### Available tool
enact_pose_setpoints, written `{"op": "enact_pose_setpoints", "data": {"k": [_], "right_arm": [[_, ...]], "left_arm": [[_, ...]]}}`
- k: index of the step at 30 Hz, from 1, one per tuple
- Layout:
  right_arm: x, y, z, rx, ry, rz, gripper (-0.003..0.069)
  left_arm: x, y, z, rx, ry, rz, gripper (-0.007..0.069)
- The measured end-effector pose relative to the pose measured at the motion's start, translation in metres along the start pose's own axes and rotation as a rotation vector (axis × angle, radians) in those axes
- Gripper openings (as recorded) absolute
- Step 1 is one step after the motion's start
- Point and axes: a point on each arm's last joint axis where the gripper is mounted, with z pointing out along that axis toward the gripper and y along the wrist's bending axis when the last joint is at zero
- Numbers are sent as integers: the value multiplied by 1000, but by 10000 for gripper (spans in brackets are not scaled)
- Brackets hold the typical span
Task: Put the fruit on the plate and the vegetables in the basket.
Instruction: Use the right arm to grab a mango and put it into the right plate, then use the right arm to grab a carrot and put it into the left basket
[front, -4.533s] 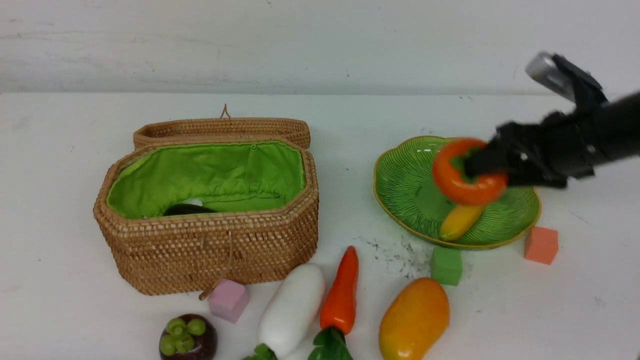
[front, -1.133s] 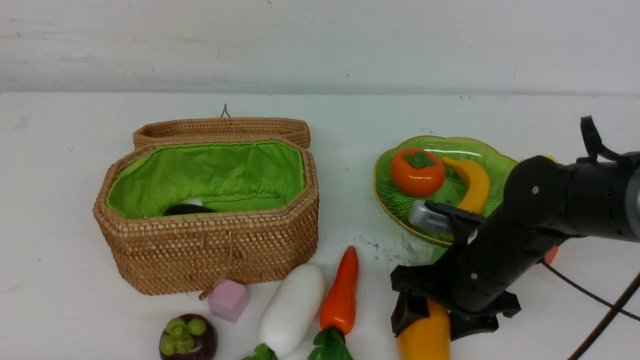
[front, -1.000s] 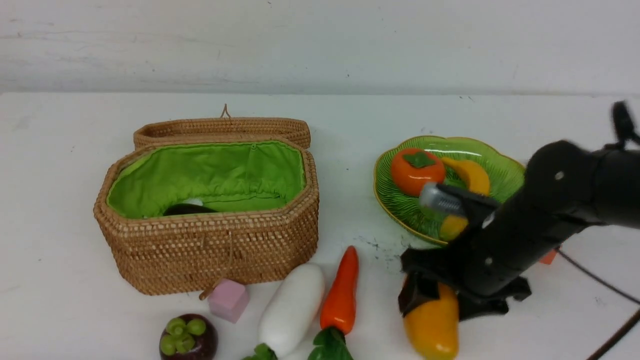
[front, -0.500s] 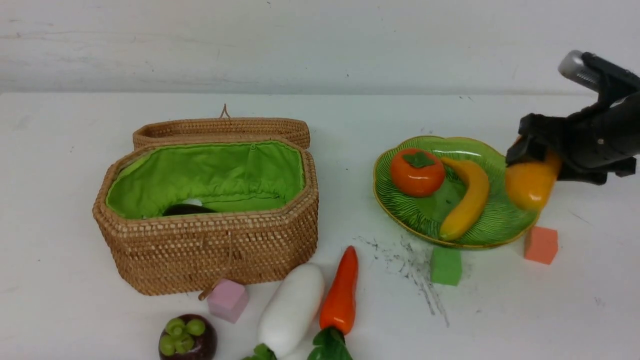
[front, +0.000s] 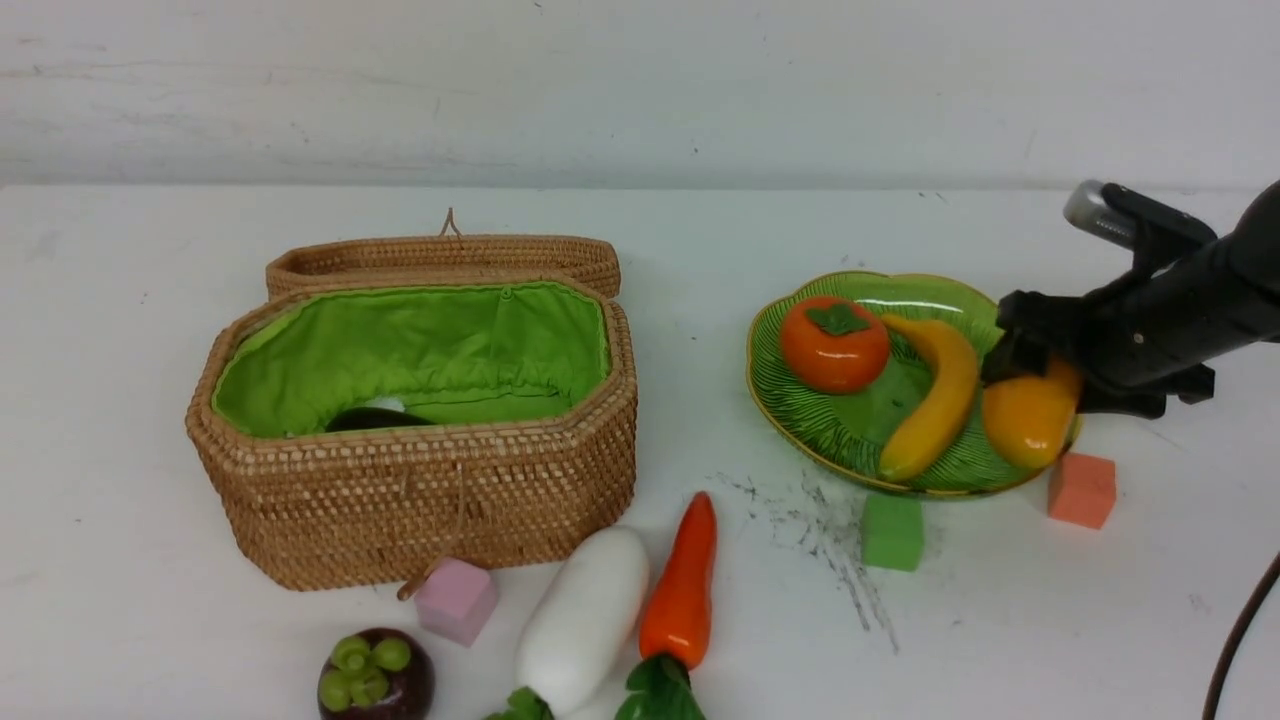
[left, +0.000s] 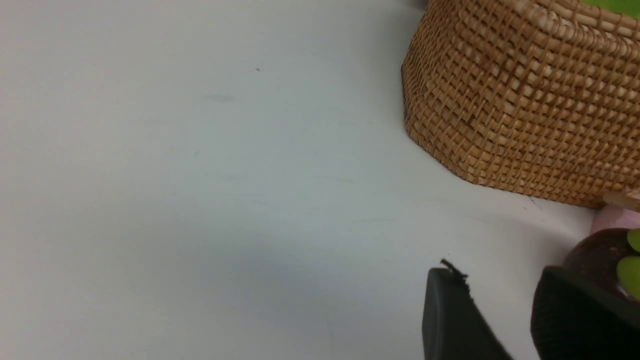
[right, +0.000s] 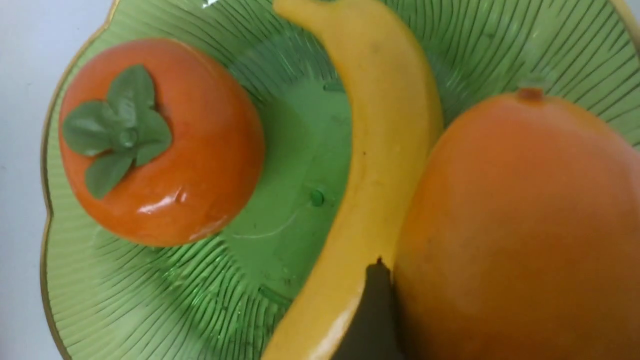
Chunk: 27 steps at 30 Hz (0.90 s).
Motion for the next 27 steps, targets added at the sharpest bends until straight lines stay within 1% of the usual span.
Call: {"op": "enact_pose_setpoints", "data": {"k": [1,2,5,11,13,14,15,18,21,23,25,27], "right_arm": [[0,0,0,0,-1,0,629],[0,0,-1,-2,4,-1,660],[1,2,-3,-5,11,-3,680],[-3,7,-20,-10,-8,-33,654],[-6,12,-34,-19,-24,-49,638],[-8,20,-52,-33,-48,-68,623],[-8,21,-54,-35,-51,-72,622],[-4,48,-91,-86,-75,-138,596],[15,82,-114,-149,-11,-231,578],[25,96,-118,-179,40,-275,573],[52,124,-116,-228,169,-351,570],[73,146,-109,-260,236,-400,570]], "left_arm": [[0,0,0,0,0,0,239],[0,0,0,0,0,0,239],[0,0,0,0,0,0,239],[0,0,0,0,0,0,239],[0,0,0,0,0,0,239],[0,0,0,0,0,0,239],[0,0,0,0,0,0,239],[0,0,0,0,0,0,239],[0,0,0,0,0,0,239],[0,0,0,0,0,0,239],[0,0,0,0,0,0,239],[0,0,0,0,0,0,239]]}}
